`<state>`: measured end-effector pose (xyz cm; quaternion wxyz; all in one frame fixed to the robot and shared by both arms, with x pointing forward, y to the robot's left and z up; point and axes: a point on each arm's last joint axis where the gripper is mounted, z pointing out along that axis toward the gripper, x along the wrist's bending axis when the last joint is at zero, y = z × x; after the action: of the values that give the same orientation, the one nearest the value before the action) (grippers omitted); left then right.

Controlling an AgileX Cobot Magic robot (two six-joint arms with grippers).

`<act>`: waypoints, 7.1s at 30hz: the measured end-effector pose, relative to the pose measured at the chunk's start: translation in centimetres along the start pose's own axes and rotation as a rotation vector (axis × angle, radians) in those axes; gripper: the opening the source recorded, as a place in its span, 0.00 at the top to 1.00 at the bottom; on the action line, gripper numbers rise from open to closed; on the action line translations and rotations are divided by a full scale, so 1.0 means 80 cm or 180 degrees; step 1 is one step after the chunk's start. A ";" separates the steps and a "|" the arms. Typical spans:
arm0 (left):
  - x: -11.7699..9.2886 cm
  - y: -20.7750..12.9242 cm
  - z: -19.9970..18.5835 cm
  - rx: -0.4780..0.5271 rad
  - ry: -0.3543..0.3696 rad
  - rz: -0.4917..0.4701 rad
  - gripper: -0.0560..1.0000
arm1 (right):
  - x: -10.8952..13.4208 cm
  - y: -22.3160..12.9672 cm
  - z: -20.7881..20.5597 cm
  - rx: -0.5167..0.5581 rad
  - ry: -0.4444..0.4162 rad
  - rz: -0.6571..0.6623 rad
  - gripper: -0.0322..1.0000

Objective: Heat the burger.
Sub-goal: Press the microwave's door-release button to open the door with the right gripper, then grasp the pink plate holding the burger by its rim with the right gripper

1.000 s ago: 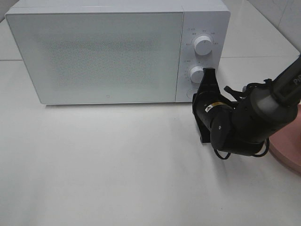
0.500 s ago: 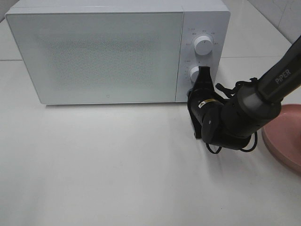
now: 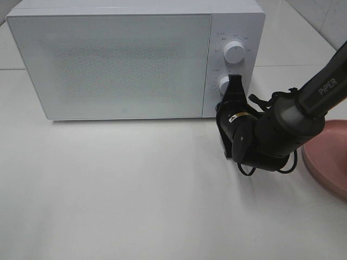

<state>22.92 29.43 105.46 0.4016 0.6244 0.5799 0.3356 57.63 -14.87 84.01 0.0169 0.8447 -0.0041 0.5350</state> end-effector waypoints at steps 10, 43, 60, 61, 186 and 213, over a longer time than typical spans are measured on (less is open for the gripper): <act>0.000 0.000 0.000 0.0000 0.0000 0.0000 0.01 | 0.002 0.000 -0.001 -0.0007 -0.0015 0.0006 0.97; 0.000 0.000 0.000 0.0000 0.0000 0.0000 0.01 | 0.007 -0.017 0.018 -0.0285 -0.0030 0.0097 0.97; 0.000 0.000 0.000 0.0000 0.0000 0.0000 0.01 | 0.011 -0.016 0.014 -0.0211 -0.0124 0.0108 0.97; 0.000 0.000 0.000 0.0000 0.0000 0.0000 0.01 | 0.011 -0.016 0.014 -0.0211 -0.0124 0.0108 0.97; 0.000 0.000 0.000 0.0000 0.0000 0.0000 0.01 | 0.054 0.165 -0.105 0.2574 -0.2575 -0.5111 0.04; 0.000 0.000 0.000 0.0000 0.0000 0.0000 0.01 | 0.020 0.176 -0.063 0.2817 -0.2622 -0.5023 0.10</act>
<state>22.92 29.43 105.46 0.4016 0.6244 0.5799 0.3356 53.36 -28.77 87.93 0.0485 0.6556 0.7535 -0.0113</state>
